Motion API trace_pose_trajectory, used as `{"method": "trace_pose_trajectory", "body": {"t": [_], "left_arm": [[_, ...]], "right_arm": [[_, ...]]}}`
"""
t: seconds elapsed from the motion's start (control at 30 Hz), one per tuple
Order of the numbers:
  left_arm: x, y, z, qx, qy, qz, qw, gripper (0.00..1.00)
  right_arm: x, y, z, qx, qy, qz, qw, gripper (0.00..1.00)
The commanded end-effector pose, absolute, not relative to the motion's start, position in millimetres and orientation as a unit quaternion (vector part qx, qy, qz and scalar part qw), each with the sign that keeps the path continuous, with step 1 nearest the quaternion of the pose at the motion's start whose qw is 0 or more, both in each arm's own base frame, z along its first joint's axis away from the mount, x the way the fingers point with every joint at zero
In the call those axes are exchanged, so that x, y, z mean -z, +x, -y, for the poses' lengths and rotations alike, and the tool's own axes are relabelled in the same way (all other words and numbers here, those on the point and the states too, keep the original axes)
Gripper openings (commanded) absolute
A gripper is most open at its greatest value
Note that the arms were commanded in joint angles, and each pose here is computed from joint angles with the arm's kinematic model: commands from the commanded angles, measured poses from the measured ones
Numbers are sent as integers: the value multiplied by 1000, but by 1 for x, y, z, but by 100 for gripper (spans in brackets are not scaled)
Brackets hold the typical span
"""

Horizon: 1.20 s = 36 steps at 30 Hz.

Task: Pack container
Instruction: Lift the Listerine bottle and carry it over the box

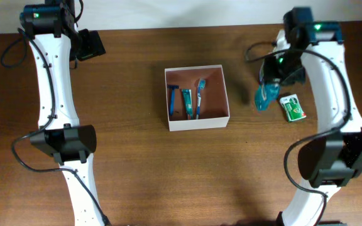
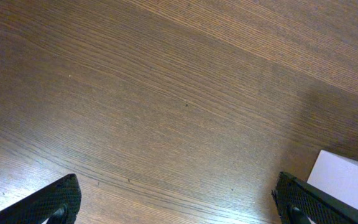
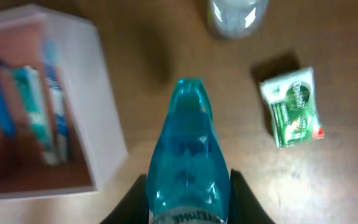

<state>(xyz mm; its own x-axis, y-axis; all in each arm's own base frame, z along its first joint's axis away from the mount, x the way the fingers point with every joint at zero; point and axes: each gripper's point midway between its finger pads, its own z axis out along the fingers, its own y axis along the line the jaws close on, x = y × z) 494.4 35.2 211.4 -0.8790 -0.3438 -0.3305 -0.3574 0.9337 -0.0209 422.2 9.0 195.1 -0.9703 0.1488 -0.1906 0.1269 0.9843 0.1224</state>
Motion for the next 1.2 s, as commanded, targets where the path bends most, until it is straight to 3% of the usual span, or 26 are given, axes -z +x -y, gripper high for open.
{"method": "trace_pose_trajectory", "body": {"t": [0.0, 0.23, 0.57, 1.17], "left_arm": [[-221, 494, -39, -23, -182, -967, 180, 99], [-221, 494, -39, -23, -182, -967, 180, 99], [-221, 494, -39, -23, -182, -967, 180, 99], [-221, 494, -39, -23, -182, -967, 180, 99]], "right_arm": [[-246, 431, -26, -107, 59, -979, 161, 16], [-289, 431, -65, -147, 14, -967, 206, 16], [-295, 431, -132, -145, -46, -962, 228, 18], [-210, 465, -166, -102, -72, -977, 171, 17]]}}
